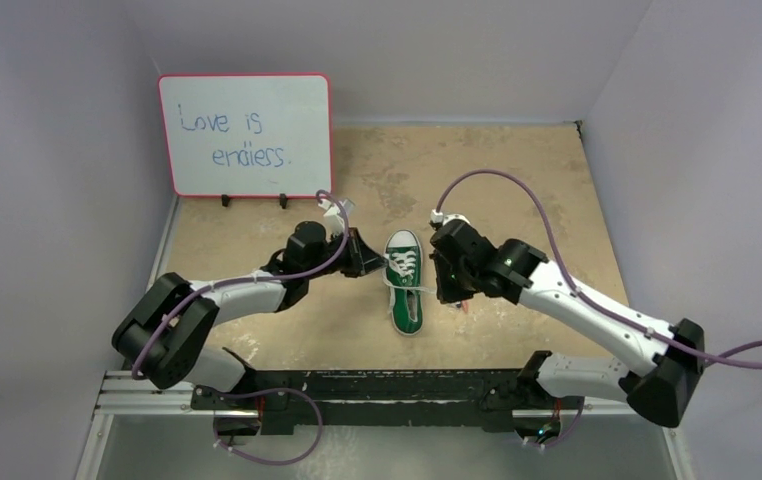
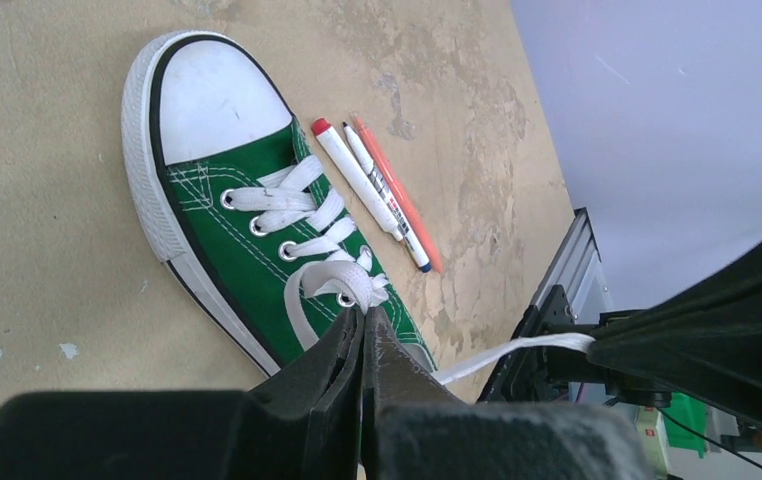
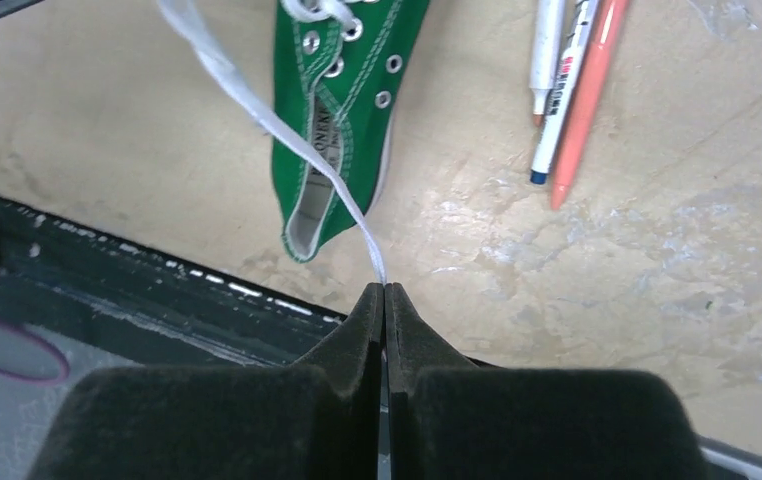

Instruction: Tie the shoes

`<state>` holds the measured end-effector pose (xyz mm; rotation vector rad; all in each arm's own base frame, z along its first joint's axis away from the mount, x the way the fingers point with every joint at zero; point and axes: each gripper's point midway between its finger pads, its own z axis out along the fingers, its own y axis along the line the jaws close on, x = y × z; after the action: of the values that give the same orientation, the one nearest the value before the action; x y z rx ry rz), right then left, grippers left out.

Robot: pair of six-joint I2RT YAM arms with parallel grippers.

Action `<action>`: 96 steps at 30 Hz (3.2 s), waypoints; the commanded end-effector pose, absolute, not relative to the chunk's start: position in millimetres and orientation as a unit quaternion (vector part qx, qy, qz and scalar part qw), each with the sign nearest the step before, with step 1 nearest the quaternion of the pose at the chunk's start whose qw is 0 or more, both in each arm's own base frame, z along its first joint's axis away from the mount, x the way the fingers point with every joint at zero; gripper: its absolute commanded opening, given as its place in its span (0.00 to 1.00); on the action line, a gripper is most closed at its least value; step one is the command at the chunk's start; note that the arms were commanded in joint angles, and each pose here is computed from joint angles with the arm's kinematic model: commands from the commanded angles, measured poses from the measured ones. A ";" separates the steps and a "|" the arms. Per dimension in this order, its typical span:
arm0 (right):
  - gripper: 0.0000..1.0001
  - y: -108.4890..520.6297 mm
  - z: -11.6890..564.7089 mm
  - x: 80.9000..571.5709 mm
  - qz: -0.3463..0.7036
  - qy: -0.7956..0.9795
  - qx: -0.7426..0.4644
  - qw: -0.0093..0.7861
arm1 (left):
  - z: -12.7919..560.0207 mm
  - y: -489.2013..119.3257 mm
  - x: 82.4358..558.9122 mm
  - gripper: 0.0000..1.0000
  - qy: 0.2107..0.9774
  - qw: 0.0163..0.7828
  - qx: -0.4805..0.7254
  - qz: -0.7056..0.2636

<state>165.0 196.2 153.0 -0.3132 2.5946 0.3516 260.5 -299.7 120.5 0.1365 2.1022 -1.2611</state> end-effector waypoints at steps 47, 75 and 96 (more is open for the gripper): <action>0.00 263.1 199.0 182.4 0.471 0.832 -0.148 0.252 | 113.4 -320.4 229.1 0.00 0.784 0.369 0.167 -0.470; 0.62 234.4 151.3 216.3 0.256 0.795 -0.419 0.357 | 129.4 -325.1 239.8 0.00 0.763 0.419 0.152 -0.468; 0.24 261.6 105.3 222.1 0.289 0.749 -0.493 0.335 | 141.3 -328.5 243.0 0.00 0.756 0.413 0.149 -0.485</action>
<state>216.7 250.0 94.6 -1.2710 2.0389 0.7106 235.6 -317.8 103.3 0.3731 2.0224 -1.1464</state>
